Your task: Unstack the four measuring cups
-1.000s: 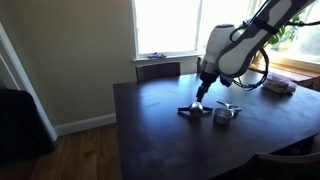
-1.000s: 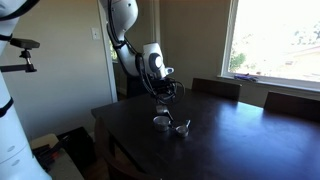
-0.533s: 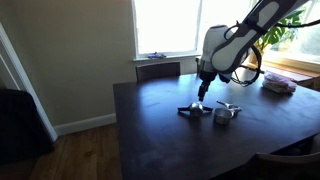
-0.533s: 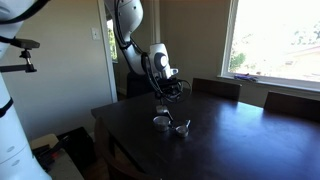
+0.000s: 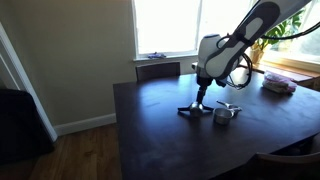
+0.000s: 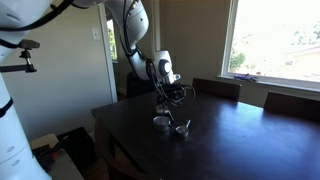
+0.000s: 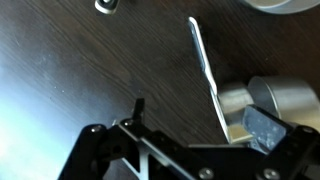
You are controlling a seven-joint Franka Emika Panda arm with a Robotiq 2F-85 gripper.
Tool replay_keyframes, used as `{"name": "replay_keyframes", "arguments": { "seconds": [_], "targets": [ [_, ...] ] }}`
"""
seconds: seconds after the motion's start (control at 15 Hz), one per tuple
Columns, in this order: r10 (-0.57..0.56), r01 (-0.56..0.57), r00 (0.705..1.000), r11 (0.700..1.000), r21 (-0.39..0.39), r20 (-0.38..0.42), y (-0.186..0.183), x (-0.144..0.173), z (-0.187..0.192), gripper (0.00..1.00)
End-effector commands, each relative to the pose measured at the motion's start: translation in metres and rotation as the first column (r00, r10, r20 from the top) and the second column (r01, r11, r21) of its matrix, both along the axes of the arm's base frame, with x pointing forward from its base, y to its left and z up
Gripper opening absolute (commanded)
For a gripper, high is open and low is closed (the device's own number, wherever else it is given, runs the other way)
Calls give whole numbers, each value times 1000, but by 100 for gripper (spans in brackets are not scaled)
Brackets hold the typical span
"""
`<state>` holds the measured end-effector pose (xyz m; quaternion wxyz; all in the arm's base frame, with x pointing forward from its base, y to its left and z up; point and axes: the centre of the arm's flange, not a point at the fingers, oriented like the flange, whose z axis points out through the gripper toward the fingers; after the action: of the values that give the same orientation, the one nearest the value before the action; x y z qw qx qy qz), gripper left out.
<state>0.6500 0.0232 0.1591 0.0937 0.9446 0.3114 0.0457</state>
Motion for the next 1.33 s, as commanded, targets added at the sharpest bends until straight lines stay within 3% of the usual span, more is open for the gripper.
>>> {"name": "replay_keyframes", "arguments": {
  "seconds": [0.0,0.2,0.8,1.27],
  "targets": [
    [29,-31,998,999,-32,-61,-8,5,-7,100],
    [44,-47,996,998,-40,-80,-8,0,-9,100],
    [31,-28,999,993,-112,21,-39,16,9,100],
    [70,-67,996,995,-69,52,-30,5,23,100]
  ]
}}
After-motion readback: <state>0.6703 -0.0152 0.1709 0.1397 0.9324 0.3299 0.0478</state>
